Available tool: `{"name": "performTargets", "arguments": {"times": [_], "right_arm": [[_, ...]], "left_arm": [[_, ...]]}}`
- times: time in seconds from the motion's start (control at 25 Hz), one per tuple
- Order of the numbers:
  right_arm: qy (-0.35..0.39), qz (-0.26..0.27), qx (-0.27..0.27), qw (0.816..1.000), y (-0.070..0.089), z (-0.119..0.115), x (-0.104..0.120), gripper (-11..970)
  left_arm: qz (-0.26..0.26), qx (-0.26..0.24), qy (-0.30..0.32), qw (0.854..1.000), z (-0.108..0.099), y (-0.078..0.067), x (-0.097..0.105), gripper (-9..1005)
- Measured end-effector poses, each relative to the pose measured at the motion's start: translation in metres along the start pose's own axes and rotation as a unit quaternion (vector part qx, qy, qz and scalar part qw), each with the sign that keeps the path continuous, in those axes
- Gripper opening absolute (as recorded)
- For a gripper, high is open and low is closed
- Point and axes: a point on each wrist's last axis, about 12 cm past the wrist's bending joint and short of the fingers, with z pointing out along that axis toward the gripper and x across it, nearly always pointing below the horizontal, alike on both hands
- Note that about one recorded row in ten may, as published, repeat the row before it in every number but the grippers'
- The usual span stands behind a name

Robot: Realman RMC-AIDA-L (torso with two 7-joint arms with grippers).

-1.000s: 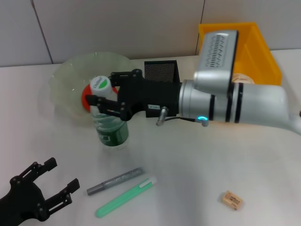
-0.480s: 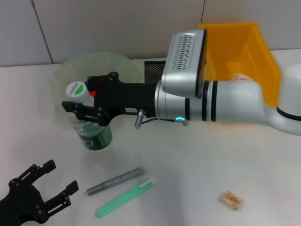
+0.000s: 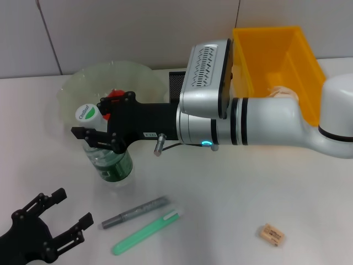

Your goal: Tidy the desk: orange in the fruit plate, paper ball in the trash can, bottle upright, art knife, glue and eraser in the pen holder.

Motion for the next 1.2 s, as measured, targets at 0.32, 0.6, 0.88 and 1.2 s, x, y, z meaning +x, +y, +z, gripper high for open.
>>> {"name": "performTargets", "arguments": {"times": [0.32, 0.6, 0.88, 1.2], "right_arm": [[0.000, 0.004, 0.006, 1.000, -0.001, -0.001, 0.002, 453], [-0.006, 0.009, 0.013, 1.000, -0.003, -0.002, 0.003, 456], [-0.003, 0.016, 0.019, 1.000, -0.005, -0.004, 0.007, 460], [-0.001, 0.033, 0.034, 0.999, -0.005, -0.012, 0.015, 464]], "left_arm": [[0.001, 0.002, 0.001, 1.000, 0.000, -0.001, 0.000, 819], [0.001, 0.002, 0.000, 1.000, 0.000, -0.001, 0.000, 819], [0.002, 0.004, 0.000, 1.000, 0.001, 0.000, 0.000, 819], [0.004, 0.008, -0.001, 1.000, 0.005, 0.000, -0.002, 818]]}}
